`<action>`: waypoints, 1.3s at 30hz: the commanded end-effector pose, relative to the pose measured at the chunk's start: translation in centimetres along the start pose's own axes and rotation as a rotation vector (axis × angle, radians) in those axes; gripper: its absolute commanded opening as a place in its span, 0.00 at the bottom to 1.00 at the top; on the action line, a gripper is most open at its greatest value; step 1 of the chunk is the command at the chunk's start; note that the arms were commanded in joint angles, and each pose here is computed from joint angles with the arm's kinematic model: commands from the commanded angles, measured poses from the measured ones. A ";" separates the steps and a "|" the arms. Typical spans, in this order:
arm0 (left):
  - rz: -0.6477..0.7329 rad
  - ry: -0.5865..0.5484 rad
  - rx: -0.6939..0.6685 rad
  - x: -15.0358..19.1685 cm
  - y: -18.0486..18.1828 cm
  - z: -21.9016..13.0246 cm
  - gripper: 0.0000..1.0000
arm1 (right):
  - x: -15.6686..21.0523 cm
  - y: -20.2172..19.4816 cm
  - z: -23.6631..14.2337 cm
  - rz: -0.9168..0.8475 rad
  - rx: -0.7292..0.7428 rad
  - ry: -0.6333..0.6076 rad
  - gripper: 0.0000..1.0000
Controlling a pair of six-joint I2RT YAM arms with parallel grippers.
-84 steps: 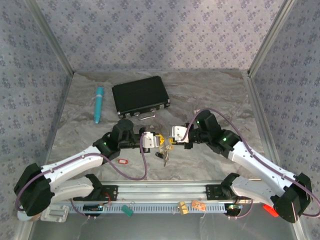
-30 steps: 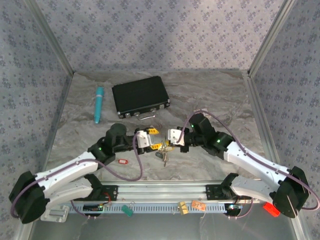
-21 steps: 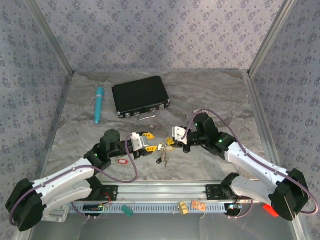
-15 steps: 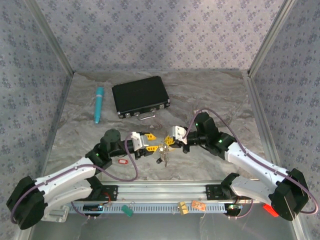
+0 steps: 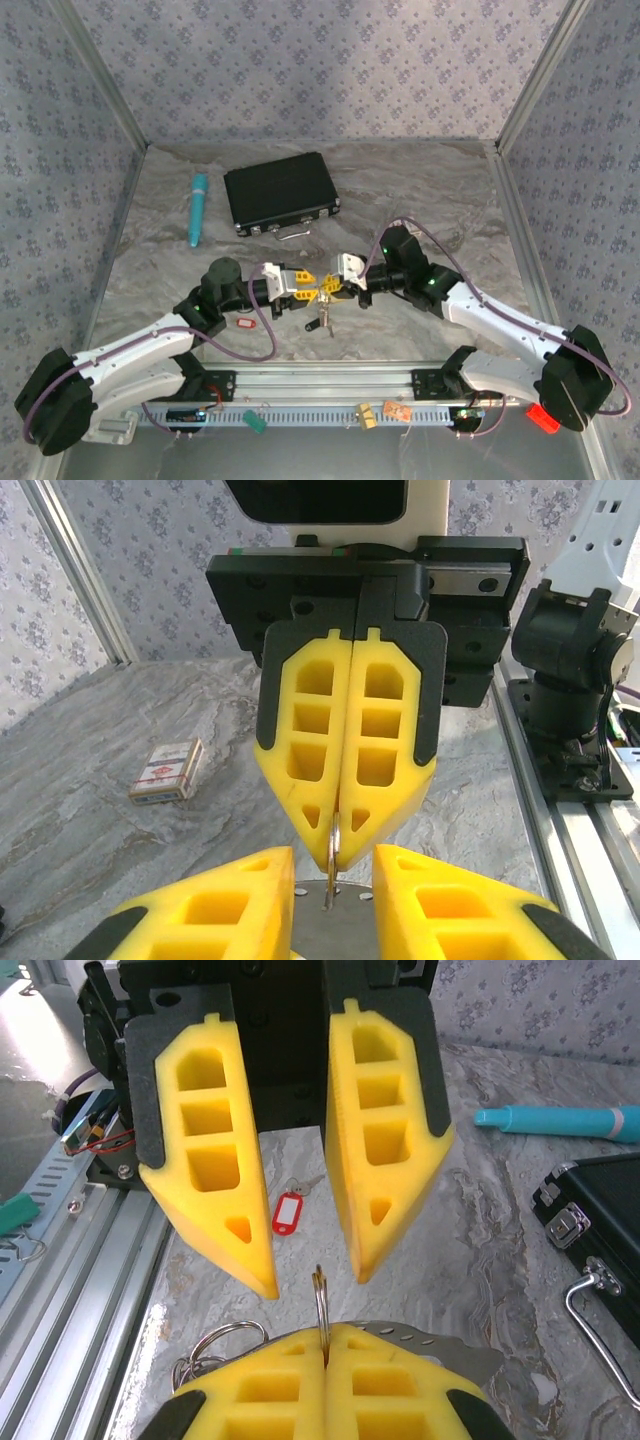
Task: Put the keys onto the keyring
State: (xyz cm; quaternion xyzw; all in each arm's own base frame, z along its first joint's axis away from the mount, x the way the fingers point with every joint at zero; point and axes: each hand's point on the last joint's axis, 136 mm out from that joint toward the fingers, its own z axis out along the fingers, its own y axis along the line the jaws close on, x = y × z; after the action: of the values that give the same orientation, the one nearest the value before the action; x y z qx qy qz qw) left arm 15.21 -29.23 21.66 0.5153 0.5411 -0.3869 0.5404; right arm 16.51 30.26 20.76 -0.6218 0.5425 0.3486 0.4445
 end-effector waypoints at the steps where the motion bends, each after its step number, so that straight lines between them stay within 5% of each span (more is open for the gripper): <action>1: 0.010 -0.015 0.030 -0.6 -0.3 0.2 0.23 | -1.9 -0.1 0.0 -0.019 -0.008 -0.057 0.00; 12: 0.048 0.022 0.021 -0.8 0.0 0.2 0.00 | -0.8 -0.1 0.0 -0.037 0.014 0.011 0.00; 15: 0.070 0.078 -0.015 -0.8 0.7 -0.1 0.00 | 0.8 -0.9 -0.7 -0.084 0.082 0.124 0.25; 21: 0.130 0.271 0.010 -0.1 0.7 -0.6 0.00 | 1.5 -1.2 -2.0 -0.157 0.116 0.253 0.29; 27: 0.181 0.387 0.072 -0.4 0.2 -0.4 0.00 | -0.4 -1.3 -1.3 -0.181 0.125 0.201 0.31; 39: 0.196 0.409 0.109 -1.3 0.2 0.5 0.00 | -1.4 -0.7 0.1 -0.160 0.088 0.112 0.26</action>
State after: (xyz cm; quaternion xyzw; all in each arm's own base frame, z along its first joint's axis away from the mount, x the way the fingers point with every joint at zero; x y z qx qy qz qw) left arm 15.56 -29.45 21.04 0.6539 0.5848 -0.2466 0.4119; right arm 17.23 30.22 21.56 -0.6666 0.5380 0.2347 0.4595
